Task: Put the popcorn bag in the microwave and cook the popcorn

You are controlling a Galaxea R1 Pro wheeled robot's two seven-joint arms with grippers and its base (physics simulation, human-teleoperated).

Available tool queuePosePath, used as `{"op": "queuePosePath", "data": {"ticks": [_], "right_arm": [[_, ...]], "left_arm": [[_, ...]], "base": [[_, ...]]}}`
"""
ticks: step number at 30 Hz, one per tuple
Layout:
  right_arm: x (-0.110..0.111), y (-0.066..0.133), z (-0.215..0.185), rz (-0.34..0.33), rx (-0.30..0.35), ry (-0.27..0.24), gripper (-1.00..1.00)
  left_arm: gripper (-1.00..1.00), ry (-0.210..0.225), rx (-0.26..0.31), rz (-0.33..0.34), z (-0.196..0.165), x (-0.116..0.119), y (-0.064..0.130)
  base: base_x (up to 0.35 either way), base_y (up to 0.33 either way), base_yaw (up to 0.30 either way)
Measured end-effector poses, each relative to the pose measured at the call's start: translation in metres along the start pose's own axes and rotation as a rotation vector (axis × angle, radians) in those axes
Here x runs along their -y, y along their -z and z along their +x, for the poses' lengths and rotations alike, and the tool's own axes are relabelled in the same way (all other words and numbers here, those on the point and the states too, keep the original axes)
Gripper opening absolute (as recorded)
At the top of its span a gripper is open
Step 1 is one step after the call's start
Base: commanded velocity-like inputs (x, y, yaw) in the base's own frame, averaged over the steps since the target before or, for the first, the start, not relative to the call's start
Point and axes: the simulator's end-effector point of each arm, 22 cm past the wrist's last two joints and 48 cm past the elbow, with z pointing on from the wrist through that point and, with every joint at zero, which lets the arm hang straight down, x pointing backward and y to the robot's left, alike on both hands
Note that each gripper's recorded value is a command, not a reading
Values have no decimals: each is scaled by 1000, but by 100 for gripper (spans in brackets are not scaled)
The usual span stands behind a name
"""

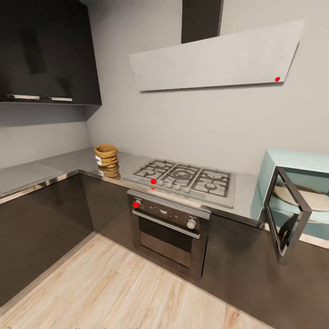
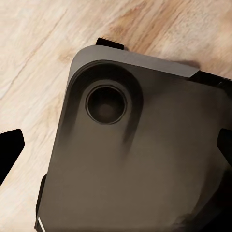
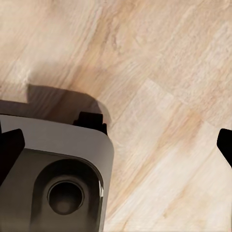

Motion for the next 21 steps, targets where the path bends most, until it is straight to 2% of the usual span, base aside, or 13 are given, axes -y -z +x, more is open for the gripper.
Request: {"op": "queuePosePath", "data": {"ticks": [17,21], "right_arm": [[1,0,1,2,-2,-5,100],[5,0,3,10,-13,-44,100]], "left_arm": [[100,5,-5,-2,2,-1,0],[100,7,-10,-3,4,-1,0]], "base": [[0,0,273],[0,0,61]]}}
